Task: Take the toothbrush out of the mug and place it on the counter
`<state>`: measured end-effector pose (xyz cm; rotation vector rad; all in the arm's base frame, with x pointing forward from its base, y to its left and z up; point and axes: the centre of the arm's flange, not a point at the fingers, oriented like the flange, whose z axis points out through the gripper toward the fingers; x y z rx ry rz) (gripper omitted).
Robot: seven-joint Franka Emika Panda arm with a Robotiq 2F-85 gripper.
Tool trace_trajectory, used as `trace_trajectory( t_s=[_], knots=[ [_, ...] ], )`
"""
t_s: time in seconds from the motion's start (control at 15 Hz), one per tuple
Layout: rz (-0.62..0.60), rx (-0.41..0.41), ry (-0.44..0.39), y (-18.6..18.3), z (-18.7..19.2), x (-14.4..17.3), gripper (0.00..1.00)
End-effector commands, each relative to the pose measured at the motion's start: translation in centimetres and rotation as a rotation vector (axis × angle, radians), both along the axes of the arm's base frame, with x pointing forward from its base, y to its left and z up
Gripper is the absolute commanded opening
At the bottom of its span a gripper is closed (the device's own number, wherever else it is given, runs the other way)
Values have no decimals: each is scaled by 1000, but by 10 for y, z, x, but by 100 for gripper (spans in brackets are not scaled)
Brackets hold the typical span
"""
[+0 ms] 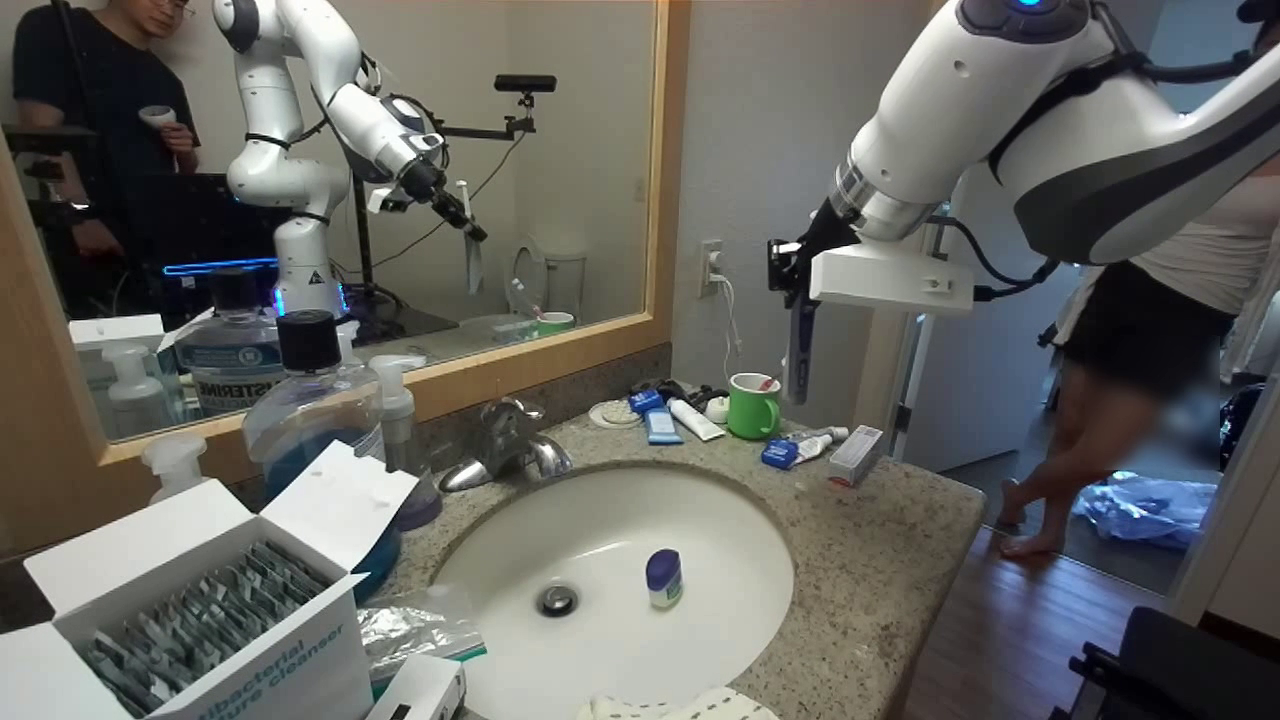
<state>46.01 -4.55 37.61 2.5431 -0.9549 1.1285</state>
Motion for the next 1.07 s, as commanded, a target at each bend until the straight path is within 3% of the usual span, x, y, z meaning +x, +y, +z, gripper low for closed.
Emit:
trace_trajectory(
  t_s=[0.0,0.33,0.6,1.0],
  knots=[
    [56,19,7,4,-6,0,11],
    [57,18,47,3,-26,8,11],
    [42,15,95,-4,-53,-7,11],
    [-31,32,99,-32,-65,-4,11]
  ],
)
